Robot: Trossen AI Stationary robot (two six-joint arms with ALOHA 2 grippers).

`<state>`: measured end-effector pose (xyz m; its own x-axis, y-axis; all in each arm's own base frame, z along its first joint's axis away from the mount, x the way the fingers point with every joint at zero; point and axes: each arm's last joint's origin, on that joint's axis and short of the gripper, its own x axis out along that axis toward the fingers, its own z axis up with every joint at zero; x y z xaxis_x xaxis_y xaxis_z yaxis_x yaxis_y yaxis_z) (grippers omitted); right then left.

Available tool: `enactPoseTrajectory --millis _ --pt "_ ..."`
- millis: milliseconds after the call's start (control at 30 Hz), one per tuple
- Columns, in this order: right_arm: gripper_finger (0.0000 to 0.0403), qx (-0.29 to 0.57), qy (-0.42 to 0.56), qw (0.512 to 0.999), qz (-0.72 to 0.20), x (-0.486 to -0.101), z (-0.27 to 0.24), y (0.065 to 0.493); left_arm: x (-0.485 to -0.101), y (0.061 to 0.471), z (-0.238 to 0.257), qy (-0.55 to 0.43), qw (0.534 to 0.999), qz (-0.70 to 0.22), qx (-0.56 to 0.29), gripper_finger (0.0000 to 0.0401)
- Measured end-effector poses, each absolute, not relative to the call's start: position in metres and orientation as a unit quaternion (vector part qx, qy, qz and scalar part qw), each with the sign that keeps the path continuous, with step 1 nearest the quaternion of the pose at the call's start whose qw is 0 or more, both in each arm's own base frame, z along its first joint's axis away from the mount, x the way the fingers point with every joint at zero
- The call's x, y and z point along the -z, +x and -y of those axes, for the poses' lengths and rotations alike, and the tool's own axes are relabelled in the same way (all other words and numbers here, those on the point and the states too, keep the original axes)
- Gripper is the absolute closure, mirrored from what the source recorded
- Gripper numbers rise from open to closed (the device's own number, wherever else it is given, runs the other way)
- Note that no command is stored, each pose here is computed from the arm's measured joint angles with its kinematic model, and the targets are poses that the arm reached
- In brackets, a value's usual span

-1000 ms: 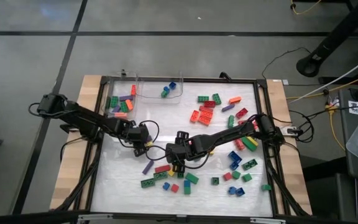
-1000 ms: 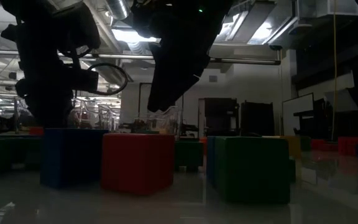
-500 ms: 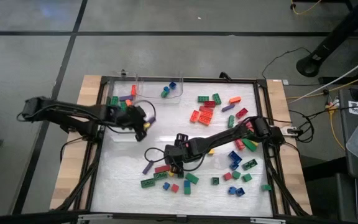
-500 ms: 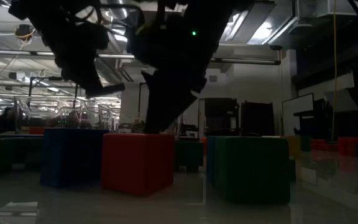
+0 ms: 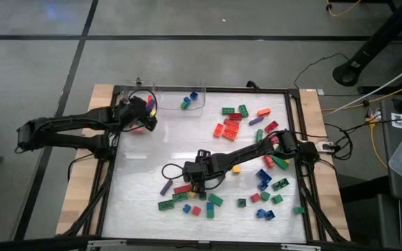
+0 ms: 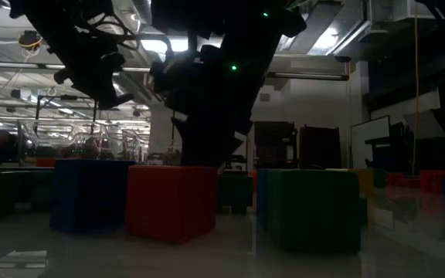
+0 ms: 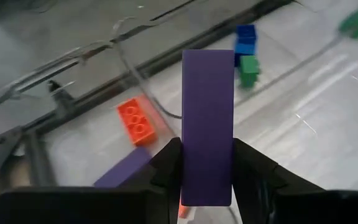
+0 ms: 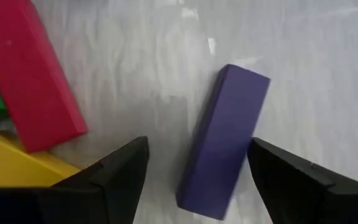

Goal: Sort blocks by size
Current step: Put the large purple block into the left transparent bin

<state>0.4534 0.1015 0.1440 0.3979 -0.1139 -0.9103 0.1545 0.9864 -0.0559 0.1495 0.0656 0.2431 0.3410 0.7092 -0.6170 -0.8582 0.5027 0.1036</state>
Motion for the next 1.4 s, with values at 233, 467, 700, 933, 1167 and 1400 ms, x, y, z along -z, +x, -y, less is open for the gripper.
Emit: enactPoseTrajectory --millis 233,467,700,933,1167,1400 --pt "0.0127 0.066 0.04 0.832 -0.549 -0.143 -0.095 0.456 -0.237 0.14 -0.077 -0.127 0.773 -0.342 -0.519 0.0281" --pt "0.0129 0.053 0.05 0.829 -0.555 -0.14 -0.095 0.456 -0.235 0.132 -0.083 -0.145 0.749 -0.348 -0.545 0.0218" --pt "0.0201 0.052 0.05 0.83 -0.553 -0.14 -0.096 0.456 -0.235 0.134 -0.081 -0.168 0.756 -0.342 -0.532 0.0208" --pt "0.0303 0.047 0.052 0.836 -0.544 -0.14 -0.097 0.458 -0.233 0.14 -0.072 -0.209 0.788 -0.362 -0.452 0.0208" --pt "0.0303 0.045 0.054 0.848 -0.526 -0.14 -0.097 0.462 -0.234 0.148 -0.062 -0.24 0.816 -0.367 -0.377 0.0207" --pt "0.0282 0.046 0.052 0.852 -0.518 -0.143 -0.098 0.465 -0.241 0.16 -0.053 -0.244 0.855 -0.325 -0.321 0.0207"
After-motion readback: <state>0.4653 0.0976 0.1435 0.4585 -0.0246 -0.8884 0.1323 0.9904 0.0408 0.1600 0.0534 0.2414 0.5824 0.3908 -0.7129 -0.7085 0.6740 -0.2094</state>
